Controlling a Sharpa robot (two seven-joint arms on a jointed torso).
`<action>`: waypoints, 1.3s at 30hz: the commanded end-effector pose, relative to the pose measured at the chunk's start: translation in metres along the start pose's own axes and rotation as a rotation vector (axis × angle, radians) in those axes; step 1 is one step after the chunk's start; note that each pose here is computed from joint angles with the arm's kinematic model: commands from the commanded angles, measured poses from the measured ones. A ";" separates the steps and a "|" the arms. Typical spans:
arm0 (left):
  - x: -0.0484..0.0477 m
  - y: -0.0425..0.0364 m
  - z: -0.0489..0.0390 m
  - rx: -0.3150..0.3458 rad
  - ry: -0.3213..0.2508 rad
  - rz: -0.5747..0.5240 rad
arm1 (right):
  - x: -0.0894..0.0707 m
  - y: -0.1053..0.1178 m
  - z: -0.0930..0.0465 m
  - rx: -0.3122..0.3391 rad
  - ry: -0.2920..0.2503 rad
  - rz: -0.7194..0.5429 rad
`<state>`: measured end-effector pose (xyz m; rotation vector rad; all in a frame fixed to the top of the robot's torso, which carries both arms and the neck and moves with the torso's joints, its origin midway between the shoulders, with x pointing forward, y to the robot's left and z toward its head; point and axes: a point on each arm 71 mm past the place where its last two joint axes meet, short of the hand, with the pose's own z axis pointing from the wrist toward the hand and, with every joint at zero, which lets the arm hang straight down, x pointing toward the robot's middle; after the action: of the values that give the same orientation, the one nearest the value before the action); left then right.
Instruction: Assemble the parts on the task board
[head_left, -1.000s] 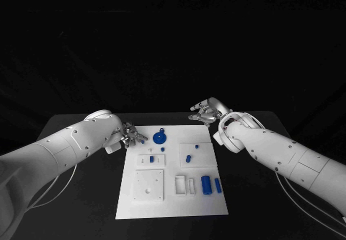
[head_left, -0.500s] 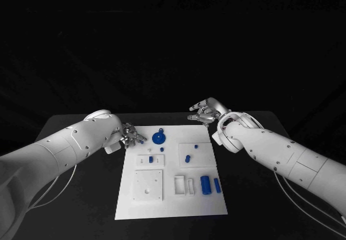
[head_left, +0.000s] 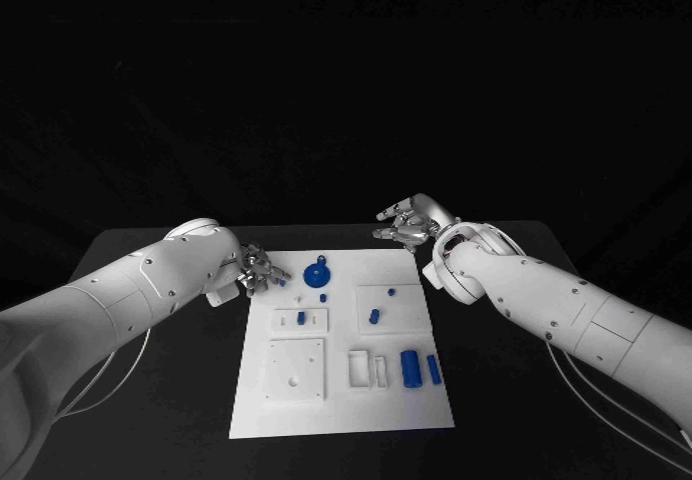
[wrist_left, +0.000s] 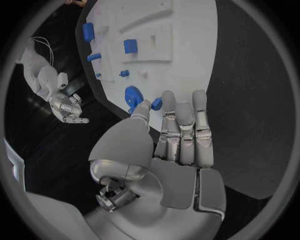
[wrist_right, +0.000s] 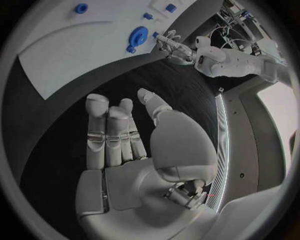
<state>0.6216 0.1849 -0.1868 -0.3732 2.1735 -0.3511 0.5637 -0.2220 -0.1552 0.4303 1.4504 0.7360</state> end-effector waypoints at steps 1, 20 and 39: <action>0.0024 -0.0028 0.0002 0.014 0.025 0.000 | 0.001 0.002 0.000 -0.008 0.011 -0.008; 0.0035 -0.0004 0.0009 0.000 0.056 0.009 | 0.002 0.002 0.001 -0.008 0.014 -0.007; 0.0023 -0.0003 0.0006 0.006 0.044 -0.006 | 0.002 0.001 0.001 -0.005 0.014 -0.009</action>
<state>0.6213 0.1852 -0.1879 -0.3689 2.2136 -0.3596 0.5645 -0.2214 -0.1561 0.4314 1.4539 0.7351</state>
